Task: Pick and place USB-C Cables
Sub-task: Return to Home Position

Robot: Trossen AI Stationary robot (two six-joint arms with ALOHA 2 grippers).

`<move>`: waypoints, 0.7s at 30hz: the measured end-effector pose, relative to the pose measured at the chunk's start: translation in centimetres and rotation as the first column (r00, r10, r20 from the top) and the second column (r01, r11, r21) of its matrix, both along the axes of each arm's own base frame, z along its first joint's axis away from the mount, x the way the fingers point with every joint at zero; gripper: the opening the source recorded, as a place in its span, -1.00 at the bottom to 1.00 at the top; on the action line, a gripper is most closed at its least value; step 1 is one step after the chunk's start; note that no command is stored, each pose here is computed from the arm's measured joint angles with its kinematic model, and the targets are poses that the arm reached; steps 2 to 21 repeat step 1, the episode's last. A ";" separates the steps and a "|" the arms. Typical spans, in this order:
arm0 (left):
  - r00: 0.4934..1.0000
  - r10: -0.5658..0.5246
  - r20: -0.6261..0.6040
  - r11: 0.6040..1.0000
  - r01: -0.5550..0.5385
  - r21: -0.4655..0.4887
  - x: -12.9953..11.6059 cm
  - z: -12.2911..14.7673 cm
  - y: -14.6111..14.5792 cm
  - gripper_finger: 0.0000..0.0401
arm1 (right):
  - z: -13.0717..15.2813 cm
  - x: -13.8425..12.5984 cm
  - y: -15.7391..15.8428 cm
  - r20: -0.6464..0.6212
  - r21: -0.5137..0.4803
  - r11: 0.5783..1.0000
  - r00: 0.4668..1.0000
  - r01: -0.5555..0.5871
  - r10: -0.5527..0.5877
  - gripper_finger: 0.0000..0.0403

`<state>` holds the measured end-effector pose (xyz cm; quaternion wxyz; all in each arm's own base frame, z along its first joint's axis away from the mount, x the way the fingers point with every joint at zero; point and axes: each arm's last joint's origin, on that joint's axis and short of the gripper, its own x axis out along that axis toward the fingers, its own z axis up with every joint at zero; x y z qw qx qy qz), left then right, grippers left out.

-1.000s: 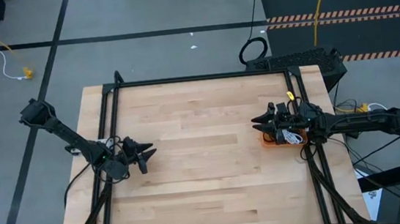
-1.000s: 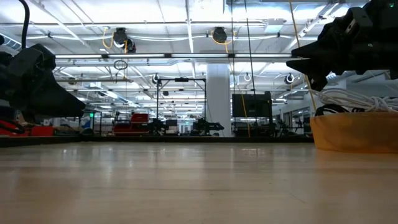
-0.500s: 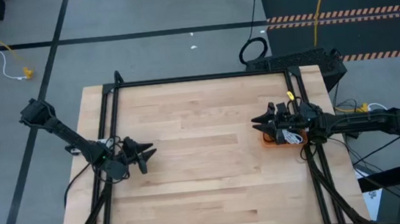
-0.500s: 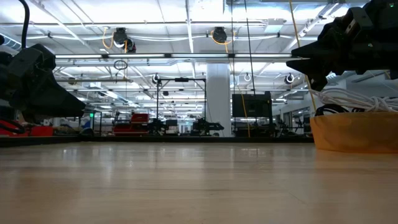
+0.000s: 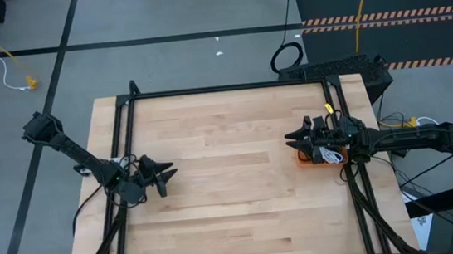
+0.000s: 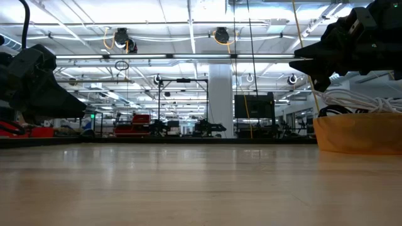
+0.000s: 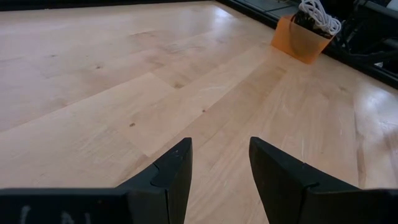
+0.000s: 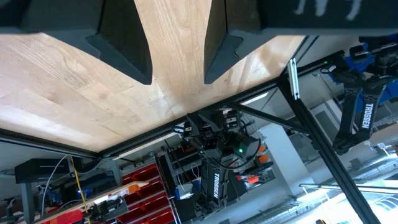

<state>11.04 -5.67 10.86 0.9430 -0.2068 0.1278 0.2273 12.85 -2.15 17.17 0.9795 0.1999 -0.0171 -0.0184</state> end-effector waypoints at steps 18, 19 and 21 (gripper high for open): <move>1.000 0.000 0.000 1.000 0.000 0.000 0.0 0.0 0.0 -0.20 | 0.0 0.0 0.0 0.000 0.000 1.000 1.000 0.000 0.000 -0.31; 1.000 0.000 0.000 1.000 0.000 0.000 0.0 0.0 0.0 -0.20 | 0.0 0.0 0.0 0.000 0.000 1.000 1.000 0.000 0.000 -0.31; 1.000 0.000 0.000 1.000 0.000 0.000 0.0 0.0 0.0 -0.20 | 0.0 0.0 0.0 0.000 0.000 1.000 1.000 0.000 0.000 -0.31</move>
